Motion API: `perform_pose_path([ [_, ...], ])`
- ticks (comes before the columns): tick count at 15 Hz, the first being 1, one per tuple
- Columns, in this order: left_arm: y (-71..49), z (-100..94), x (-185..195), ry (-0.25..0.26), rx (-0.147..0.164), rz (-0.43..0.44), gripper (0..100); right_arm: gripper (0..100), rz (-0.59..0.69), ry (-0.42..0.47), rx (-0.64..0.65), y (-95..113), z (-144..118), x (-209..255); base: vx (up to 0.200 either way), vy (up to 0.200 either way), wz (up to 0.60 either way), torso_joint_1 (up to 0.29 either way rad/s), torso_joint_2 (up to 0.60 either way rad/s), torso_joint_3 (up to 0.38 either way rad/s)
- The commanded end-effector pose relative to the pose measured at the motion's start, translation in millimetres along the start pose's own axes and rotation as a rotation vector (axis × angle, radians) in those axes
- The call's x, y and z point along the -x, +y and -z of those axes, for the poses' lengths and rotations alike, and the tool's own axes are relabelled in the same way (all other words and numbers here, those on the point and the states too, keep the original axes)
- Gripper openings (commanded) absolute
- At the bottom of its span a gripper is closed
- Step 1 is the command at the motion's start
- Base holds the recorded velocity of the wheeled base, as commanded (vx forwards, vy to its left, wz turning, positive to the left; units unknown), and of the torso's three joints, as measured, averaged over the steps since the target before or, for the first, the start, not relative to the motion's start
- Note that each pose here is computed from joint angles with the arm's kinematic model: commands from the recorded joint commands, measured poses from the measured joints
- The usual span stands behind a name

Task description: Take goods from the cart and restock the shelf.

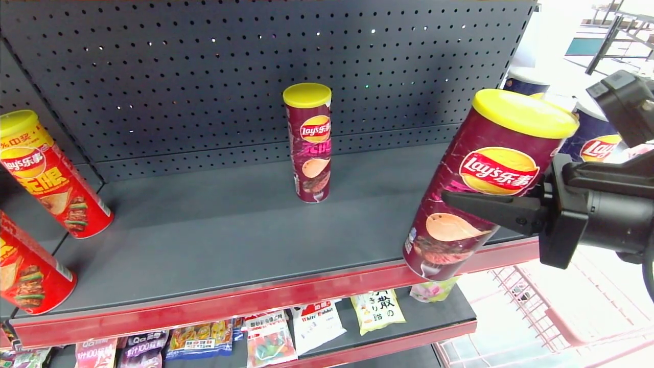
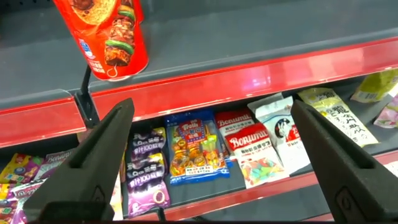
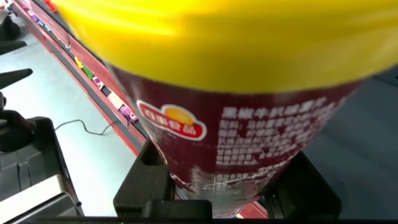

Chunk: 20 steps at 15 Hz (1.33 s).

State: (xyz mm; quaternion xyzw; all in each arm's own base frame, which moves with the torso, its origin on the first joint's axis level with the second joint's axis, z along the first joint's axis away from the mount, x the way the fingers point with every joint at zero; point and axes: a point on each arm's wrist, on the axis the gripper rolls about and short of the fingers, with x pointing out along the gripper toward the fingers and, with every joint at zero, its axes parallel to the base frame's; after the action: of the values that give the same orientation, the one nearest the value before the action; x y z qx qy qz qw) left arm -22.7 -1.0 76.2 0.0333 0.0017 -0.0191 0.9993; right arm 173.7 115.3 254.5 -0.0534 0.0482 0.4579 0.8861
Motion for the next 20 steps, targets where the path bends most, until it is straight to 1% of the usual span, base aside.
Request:
perform_pose_path([
  [1,0.0,0.0,-0.1,0.002,-0.008,-0.001,100,0,-0.002,0.002,0.001,0.0,0.4,-0.6,0.000,0.000,0.00,0.000,0.00,0.000],
  [3,-0.1,-0.1,0.4,-0.008,-0.013,-0.002,100,0,0.000,-0.002,0.003,-0.3,-1.1,-0.9,0.000,0.000,0.00,0.000,0.00,0.000],
  [4,0.3,-8.4,2.0,-0.028,-0.013,0.006,100,0,0.001,-0.005,0.006,-0.2,-1.6,-0.5,0.000,0.000,0.00,0.000,0.00,0.000],
  [5,3.5,-51.2,-2.5,-0.018,0.008,0.036,100,0,-0.002,-0.005,0.007,0.4,-1.6,-0.7,0.000,0.000,0.00,0.000,0.00,0.000],
  [6,4.9,-69.6,-8.8,0.002,0.047,0.053,100,0,-0.005,-0.007,0.008,1.0,-2.1,-0.9,0.000,0.000,0.00,0.000,0.00,0.000],
  [7,6.3,-100.3,-18.0,0.004,0.148,0.135,100,0,-0.008,-0.011,0.014,1.3,-3.7,-1.5,0.000,0.000,0.00,0.000,0.00,0.000],
  [8,4.4,-120.6,-33.8,0.045,0.139,0.290,100,0,-0.024,-0.033,0.026,4.9,-10.4,-1.8,0.000,0.000,0.00,0.000,0.00,0.000],
  [9,1.8,-128.9,-47.4,0.082,0.102,0.367,100,0,-0.023,-0.042,0.030,5.5,-12.9,-0.6,0.000,0.000,0.00,0.000,0.00,0.000],
  [10,-2.5,-144.1,-66.5,0.110,0.045,0.456,100,0,-0.020,-0.050,0.035,6.8,-14.2,2.6,0.000,0.000,0.00,0.000,0.00,0.000],
  [11,-8.6,-163.4,-93.9,0.147,0.041,0.524,100,0,-0.011,-0.048,0.034,7.0,-13.3,3.4,0.000,0.000,0.00,0.000,0.00,0.000],
  [12,-14.2,-175.4,-111.4,0.160,0.045,0.586,100,0,-0.007,-0.046,0.034,7.1,-12.7,3.7,0.000,0.000,0.00,0.000,0.00,0.000],
  [13,-28.6,-190.2,-142.7,0.195,0.050,0.716,100,0,-0.001,-0.045,0.032,6.7,-12.7,3.8,0.000,0.000,0.00,0.000,0.00,0.000],
  [15,-51.1,-196.6,-186.6,0.247,0.050,0.828,100,0,0.002,-0.041,0.030,6.1,-12.1,2.2,0.000,0.000,0.00,0.000,0.00,0.000],
  [16,-57.0,-196.5,-195.4,0.253,0.050,0.854,100,0,0.002,-0.041,0.030,5.9,-12.2,1.8,0.000,0.000,0.00,0.000,0.00,0.000],
  [17,-73.1,-190.6,-227.5,0.259,0.029,0.886,100,0,0.003,-0.039,0.029,4.9,-12.4,0.3,0.000,0.000,0.00,0.000,0.00,0.000],
  [18,-80.3,-185.2,-246.4,0.249,0.004,0.886,100,0,0.007,-0.042,0.030,4.3,-13.6,0.6,0.000,0.000,0.00,0.000,0.00,0.000],
  [19,-85.6,-181.8,-261.7,0.249,-0.002,0.878,100,0,0.010,-0.043,0.031,3.7,-13.9,0.3,0.000,0.000,0.00,0.000,0.00,0.000],
  [20,-91.0,-181.6,-278.7,0.245,-0.008,0.843,100,0,0.010,-0.044,0.031,3.9,-14.1,0.7,0.000,0.000,0.00,0.000,0.00,0.000],
])
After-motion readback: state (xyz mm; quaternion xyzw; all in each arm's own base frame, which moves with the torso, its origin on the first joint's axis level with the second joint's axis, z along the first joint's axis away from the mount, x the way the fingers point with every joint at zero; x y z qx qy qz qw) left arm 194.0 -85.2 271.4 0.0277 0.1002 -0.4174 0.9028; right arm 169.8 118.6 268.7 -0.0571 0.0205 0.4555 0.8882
